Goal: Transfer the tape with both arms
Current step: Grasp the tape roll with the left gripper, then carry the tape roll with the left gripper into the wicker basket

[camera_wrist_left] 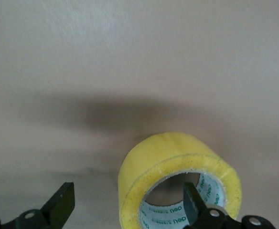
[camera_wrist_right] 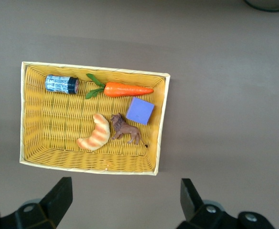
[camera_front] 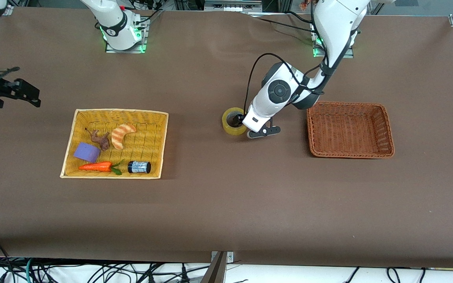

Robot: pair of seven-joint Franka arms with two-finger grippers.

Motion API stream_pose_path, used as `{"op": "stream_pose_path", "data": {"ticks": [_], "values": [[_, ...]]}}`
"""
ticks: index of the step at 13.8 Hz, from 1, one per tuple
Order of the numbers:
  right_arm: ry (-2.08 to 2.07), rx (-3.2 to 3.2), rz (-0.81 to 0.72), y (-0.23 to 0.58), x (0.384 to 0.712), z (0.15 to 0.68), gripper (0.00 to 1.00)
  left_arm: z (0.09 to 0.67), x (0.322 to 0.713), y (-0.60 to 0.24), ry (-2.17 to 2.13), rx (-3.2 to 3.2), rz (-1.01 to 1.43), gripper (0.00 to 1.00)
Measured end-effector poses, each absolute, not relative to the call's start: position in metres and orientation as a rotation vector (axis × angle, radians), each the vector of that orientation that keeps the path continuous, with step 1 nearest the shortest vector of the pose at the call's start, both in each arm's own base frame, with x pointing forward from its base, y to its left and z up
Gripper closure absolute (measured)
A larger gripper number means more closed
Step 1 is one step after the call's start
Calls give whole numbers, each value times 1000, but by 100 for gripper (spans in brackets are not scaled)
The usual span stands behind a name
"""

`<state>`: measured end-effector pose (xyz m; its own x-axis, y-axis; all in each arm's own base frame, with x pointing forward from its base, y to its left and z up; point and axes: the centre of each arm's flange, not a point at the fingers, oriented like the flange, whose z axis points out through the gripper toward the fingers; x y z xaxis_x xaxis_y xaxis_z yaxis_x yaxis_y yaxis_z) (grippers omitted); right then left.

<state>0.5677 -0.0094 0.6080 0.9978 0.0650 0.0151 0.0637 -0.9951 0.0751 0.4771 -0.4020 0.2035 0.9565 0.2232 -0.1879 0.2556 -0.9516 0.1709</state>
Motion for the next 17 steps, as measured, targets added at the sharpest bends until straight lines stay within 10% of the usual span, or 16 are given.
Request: {"op": "stream_pose_path", "data": {"ticks": [6, 13, 17], "values": [[63, 3070, -13, -23, 568, 599, 0, 189, 468, -409, 342, 2925, -273, 4], [71, 3076, -23, -20, 576, 588, 0, 182, 464, -410, 335, 2943, -318, 74], [71, 3078, -18, -20, 577, 589, 0, 237, 490, -377, 294, 2972, -371, 78]]}}
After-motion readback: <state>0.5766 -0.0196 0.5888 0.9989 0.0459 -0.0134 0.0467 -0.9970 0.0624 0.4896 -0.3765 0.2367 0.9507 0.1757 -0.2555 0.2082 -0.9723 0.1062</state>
